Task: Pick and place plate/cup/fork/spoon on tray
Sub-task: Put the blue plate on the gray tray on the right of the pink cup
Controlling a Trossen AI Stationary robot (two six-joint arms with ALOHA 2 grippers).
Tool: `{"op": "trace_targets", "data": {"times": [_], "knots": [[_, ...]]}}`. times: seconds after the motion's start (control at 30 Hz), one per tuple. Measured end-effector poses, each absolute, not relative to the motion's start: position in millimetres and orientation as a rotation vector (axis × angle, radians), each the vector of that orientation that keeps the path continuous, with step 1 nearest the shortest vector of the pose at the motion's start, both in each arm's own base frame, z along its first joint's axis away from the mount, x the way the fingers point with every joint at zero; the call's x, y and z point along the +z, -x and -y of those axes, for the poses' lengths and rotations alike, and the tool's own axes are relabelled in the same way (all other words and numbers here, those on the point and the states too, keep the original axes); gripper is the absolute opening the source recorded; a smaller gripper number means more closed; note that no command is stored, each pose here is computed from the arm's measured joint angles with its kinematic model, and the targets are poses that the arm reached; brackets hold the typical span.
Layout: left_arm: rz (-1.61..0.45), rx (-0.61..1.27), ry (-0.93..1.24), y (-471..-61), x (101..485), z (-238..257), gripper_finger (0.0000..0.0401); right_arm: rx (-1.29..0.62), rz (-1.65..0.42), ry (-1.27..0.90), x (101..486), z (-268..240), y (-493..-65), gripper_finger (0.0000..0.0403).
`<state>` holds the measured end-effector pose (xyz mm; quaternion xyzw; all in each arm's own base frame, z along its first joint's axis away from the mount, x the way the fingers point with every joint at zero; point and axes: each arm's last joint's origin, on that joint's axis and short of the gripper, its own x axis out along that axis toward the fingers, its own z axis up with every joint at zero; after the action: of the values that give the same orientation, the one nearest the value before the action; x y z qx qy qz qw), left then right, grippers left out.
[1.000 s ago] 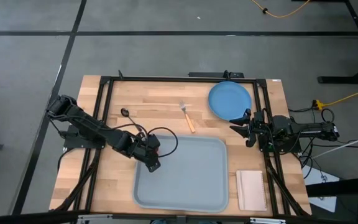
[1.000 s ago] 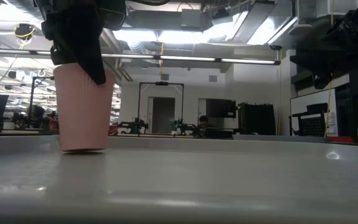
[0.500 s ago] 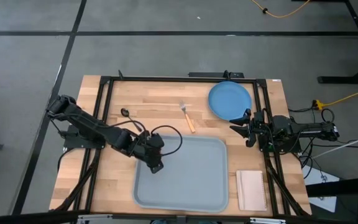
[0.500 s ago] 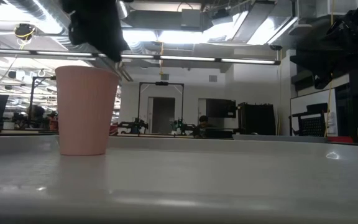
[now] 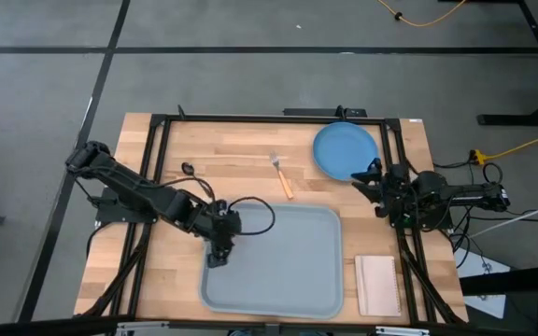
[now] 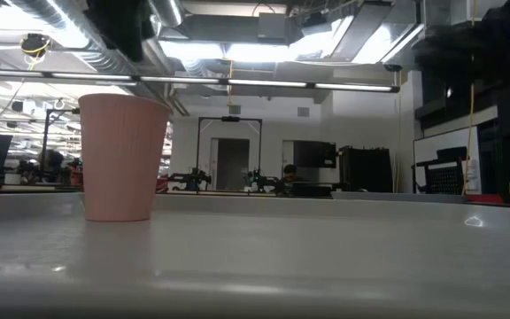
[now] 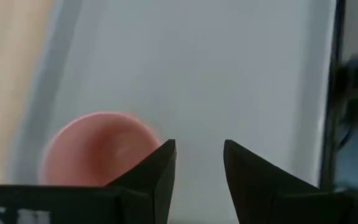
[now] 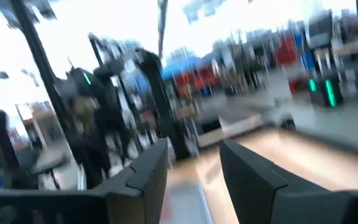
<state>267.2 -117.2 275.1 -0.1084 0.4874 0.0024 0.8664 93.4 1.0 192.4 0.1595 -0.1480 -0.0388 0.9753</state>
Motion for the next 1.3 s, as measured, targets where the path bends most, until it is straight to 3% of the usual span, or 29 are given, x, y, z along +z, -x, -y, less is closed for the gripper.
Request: {"op": "trace_targets", "data": {"times": [0.27, 0.5, 0.7, 0.8, 0.93, 1.1, 1.3], "knots": [[-0.941, -0.049, -0.025, -218, 312, 111, 0.0128, -0.083, 0.600, -0.165, 220, 0, -83, 0.0153], [-0.722, -0.090, -0.125, -177, 322, 95, 0.0128, -0.118, 0.591, -0.041, 222, -1, -92, 0.0153], [-0.555, -0.091, -0.072, -158, 303, 79, 0.0128, -0.078, 0.571, 0.252, 242, -6, -109, 0.0153], [-0.501, -0.085, -0.041, -151, 293, 73, 0.0128, -0.212, 0.350, 0.376, 249, -3, -130, 0.0153], [-0.459, -0.078, -0.017, -146, 286, 68, 0.0128, -0.471, -0.174, 0.369, 243, 5, -157, 0.0153], [-0.434, -0.070, -0.005, -144, 288, 65, 0.0128, -0.745, -0.678, 0.119, 221, 19, -166, 0.0153], [-0.411, -0.070, -0.047, -145, 290, 64, 0.0128, -0.753, -0.986, -0.151, 199, 38, -179, 0.0153]]}}
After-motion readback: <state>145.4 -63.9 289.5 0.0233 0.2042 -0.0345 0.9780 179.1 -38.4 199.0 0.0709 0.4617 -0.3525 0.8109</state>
